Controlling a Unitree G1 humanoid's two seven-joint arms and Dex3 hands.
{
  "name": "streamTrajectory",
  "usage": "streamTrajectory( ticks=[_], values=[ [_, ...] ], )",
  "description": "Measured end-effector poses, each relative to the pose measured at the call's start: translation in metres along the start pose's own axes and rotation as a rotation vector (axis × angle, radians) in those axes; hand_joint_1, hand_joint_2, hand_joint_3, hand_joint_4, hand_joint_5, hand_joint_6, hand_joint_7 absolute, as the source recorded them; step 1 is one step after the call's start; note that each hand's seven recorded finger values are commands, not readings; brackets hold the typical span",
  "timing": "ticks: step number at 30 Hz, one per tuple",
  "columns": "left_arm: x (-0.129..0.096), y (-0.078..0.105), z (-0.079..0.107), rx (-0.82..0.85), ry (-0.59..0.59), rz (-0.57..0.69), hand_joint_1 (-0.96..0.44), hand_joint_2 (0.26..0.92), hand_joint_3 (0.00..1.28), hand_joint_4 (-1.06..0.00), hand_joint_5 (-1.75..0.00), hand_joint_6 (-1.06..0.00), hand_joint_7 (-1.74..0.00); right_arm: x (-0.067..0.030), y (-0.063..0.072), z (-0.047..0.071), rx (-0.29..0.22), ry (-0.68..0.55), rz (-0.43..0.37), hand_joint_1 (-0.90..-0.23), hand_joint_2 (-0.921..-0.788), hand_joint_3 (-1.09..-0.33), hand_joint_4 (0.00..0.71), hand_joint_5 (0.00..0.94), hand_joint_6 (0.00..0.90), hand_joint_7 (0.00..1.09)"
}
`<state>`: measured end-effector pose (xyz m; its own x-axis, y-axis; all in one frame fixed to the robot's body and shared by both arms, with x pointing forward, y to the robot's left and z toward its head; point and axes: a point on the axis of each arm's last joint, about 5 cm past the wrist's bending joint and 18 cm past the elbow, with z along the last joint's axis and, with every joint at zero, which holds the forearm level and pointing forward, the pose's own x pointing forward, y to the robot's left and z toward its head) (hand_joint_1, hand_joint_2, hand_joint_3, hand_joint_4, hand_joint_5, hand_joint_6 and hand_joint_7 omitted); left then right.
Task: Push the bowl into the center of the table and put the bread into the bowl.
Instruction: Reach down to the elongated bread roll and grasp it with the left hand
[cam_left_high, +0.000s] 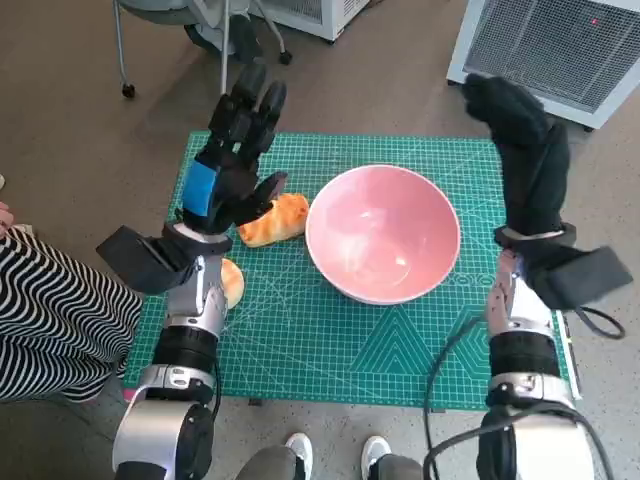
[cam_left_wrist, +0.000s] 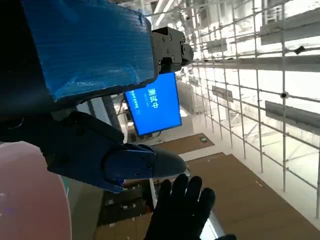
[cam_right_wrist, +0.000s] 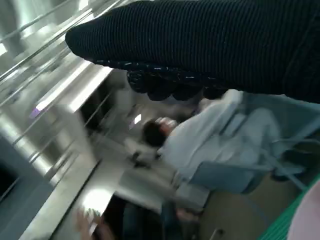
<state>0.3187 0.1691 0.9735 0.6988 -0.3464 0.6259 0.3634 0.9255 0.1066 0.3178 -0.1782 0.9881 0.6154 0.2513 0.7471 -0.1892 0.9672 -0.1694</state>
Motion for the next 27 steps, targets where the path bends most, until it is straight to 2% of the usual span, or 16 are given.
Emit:
streamTrajectory(
  ticks=[3, 7, 10, 15, 21, 27],
  values=[
    [0.004, 0.005, 0.006, 0.104, 0.036, -0.053, -0.62, 0.921, 0.21, -0.06, 0.00, 0.00, -0.33, 0.0015, 0.002, 0.003, -0.010, -0.021, 0.021, -0.779, -0.921, -0.698, 0.149, 0.023, 0.123, 0.29],
    [0.009, 0.021, 0.019, 0.312, 0.154, -0.151, -0.57, 0.885, 0.08, -0.03, 0.00, -0.03, -0.31, 0.0041, 0.002, 0.006, -0.025, -0.041, 0.043, -0.768, -0.921, -0.713, 0.157, 0.013, 0.087, 0.33],
    [0.017, 0.032, 0.031, 0.463, 0.271, -0.216, -0.45, 0.783, 0.02, -0.01, 0.00, -0.11, -0.15, 0.0047, 0.000, 0.008, -0.046, -0.050, 0.053, -0.753, -0.921, -0.725, 0.157, 0.009, 0.070, 0.35],
    [0.026, 0.050, 0.047, 0.660, 0.470, -0.244, -0.32, 0.709, 0.00, 0.00, 0.00, -0.17, -0.07, 0.0053, -0.005, 0.012, -0.069, -0.061, 0.057, -0.748, -0.921, -0.730, 0.158, 0.007, 0.062, 0.36],
    [0.038, 0.062, 0.061, 0.826, 0.687, -0.212, -0.25, 0.692, 0.00, -0.03, -0.01, -0.22, -0.04, 0.0023, -0.007, 0.012, -0.070, -0.041, 0.043, -0.747, -0.921, -0.730, 0.158, 0.006, 0.057, 0.37],
    [0.048, 0.063, 0.067, 0.868, 0.740, -0.225, -0.24, 0.693, 0.00, -0.05, -0.01, -0.24, -0.03, -0.0033, -0.006, 0.009, -0.058, 0.000, 0.034, -0.745, -0.921, -0.730, 0.158, 0.005, 0.053, 0.38]
  ],
)
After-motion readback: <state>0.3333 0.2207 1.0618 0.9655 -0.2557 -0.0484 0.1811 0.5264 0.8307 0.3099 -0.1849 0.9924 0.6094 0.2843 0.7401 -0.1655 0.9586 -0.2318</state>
